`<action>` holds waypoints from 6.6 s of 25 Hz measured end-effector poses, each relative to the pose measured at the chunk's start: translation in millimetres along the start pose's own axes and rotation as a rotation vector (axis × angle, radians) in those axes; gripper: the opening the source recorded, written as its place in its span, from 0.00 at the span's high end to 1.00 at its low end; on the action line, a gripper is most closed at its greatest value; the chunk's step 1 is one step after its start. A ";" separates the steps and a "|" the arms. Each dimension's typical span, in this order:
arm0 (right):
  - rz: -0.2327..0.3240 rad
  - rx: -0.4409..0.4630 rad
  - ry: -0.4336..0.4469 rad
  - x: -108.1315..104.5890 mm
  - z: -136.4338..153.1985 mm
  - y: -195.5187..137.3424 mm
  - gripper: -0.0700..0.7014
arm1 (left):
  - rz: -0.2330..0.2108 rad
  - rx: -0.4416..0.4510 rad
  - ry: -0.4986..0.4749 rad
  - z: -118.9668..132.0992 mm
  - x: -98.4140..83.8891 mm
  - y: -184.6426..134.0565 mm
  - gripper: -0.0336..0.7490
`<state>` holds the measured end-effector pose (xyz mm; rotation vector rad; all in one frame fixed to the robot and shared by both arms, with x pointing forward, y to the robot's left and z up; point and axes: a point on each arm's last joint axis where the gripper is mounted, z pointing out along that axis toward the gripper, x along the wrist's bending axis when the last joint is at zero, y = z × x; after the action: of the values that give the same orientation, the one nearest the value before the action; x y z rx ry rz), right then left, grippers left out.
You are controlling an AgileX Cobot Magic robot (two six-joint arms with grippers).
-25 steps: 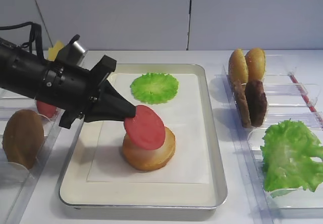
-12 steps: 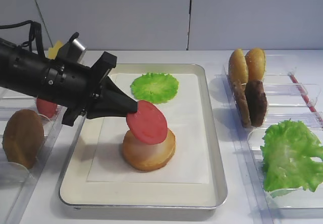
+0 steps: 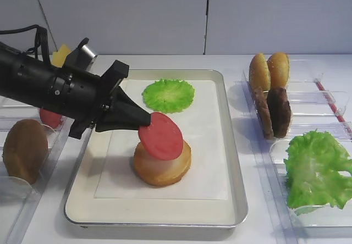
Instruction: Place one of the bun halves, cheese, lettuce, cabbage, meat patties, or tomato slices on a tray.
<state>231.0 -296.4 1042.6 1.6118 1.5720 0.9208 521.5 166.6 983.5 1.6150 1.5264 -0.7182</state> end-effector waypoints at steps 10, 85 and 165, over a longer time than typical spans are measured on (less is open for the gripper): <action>0.000 0.000 0.000 0.0 0.0 0.0 0.23 | -0.008 0.023 -0.019 13.3 2.1 -1.3 0.87; 0.000 0.000 0.000 0.0 0.0 0.0 0.23 | 0.025 0.062 -0.009 20.7 18.1 -0.4 0.82; 0.000 0.000 0.000 0.0 0.0 0.0 0.23 | 0.576 -0.322 0.811 -175.4 -94.6 -98.5 0.24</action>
<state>231.0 -296.4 1042.6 1.6118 1.5720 0.9208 393.6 259.5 1139.8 2.0507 1.4488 0.5395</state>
